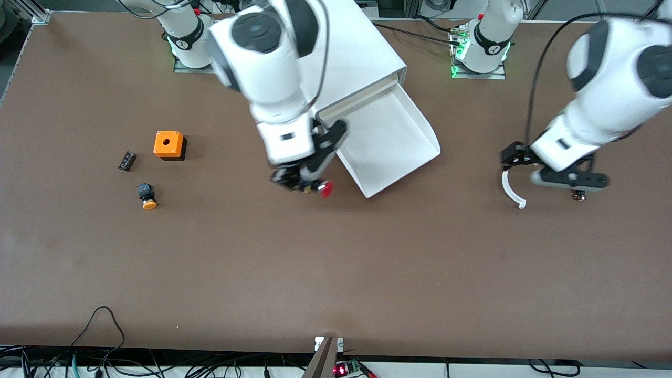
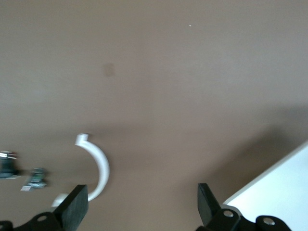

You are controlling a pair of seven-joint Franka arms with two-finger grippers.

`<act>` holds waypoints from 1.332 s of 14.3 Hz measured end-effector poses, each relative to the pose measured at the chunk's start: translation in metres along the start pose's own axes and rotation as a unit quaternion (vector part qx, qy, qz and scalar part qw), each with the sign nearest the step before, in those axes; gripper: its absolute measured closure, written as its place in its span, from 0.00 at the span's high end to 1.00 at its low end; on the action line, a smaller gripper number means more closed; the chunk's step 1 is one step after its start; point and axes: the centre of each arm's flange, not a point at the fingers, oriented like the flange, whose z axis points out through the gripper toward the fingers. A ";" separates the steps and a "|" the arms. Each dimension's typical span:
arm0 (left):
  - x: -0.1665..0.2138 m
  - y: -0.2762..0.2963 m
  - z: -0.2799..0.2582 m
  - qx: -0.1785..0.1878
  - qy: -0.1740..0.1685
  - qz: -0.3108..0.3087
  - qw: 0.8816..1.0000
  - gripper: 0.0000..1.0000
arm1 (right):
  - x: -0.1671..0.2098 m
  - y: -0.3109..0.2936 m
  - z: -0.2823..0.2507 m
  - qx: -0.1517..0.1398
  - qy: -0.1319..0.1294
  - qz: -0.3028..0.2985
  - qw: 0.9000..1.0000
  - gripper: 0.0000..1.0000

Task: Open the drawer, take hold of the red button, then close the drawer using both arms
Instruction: 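Carry the red button out while the left gripper pushes the drawer shut, then place the red button beside the yellow button with the right gripper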

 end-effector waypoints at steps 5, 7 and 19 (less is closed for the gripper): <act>-0.008 0.085 0.097 -0.003 -0.001 -0.113 0.994 1.00 | -0.099 0.094 0.058 0.037 -0.100 0.212 0.971 0.42; -0.007 0.112 0.139 -0.009 0.007 -0.140 0.990 1.00 | -0.139 0.113 0.089 0.045 -0.140 0.266 0.953 0.42; -0.090 0.203 0.183 -0.008 -0.025 -0.139 0.990 1.00 | -0.318 0.114 0.267 0.010 -0.157 0.336 0.929 0.42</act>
